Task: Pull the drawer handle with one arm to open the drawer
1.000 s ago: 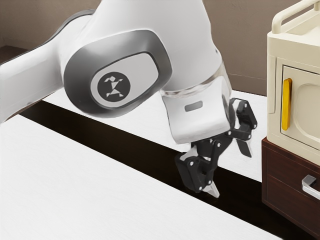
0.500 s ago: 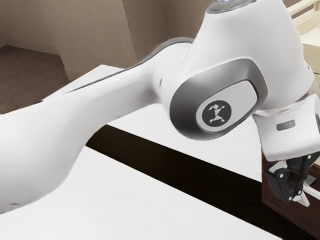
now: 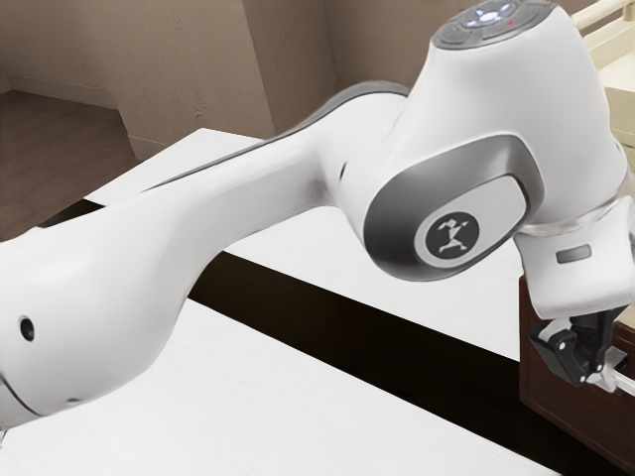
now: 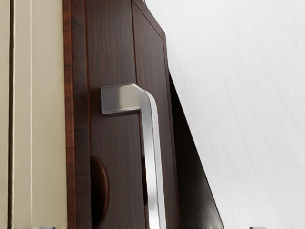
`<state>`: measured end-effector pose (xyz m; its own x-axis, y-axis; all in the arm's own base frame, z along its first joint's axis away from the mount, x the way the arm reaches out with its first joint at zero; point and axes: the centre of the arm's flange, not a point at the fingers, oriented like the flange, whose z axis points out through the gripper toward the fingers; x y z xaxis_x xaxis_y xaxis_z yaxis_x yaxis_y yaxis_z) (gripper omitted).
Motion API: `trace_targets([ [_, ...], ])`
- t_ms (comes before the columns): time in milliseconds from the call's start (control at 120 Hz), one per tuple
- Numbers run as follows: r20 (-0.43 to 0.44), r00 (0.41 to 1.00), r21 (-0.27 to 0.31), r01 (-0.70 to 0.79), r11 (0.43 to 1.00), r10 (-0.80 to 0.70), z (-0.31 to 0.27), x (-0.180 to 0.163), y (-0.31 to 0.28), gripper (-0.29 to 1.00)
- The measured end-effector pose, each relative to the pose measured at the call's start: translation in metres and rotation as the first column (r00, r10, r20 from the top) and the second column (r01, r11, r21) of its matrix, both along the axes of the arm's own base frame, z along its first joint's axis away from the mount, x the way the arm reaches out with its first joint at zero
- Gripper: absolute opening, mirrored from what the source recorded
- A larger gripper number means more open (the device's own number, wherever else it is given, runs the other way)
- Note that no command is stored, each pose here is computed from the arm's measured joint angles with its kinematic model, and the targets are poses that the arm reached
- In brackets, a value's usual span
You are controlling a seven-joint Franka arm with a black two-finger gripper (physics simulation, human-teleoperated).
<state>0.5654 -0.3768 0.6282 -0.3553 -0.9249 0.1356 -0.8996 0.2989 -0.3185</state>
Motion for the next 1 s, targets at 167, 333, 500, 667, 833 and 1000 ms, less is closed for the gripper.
trace_targets([
  [167, -0.006, 1.0, 0.009, 0.005, 1.0, -0.005, -0.005, -0.001, -0.001, 0.48],
  [333, -0.025, 1.0, 0.02, -0.019, 1.0, 0.019, -0.016, -0.001, -0.003, 0.41],
  [500, -0.035, 0.998, 0.026, -0.045, 0.999, 0.046, -0.025, 0.0, -0.007, 0.38],
  [667, -0.042, 0.997, 0.03, -0.062, 0.998, 0.063, -0.029, -0.002, -0.011, 0.36],
  [833, -0.047, 0.996, 0.043, -0.079, 0.996, 0.081, -0.041, -0.002, -0.014, 0.32],
  [1000, -0.05, 0.995, 0.041, -0.085, 0.996, 0.087, -0.051, -0.004, -0.024, 0.31],
])
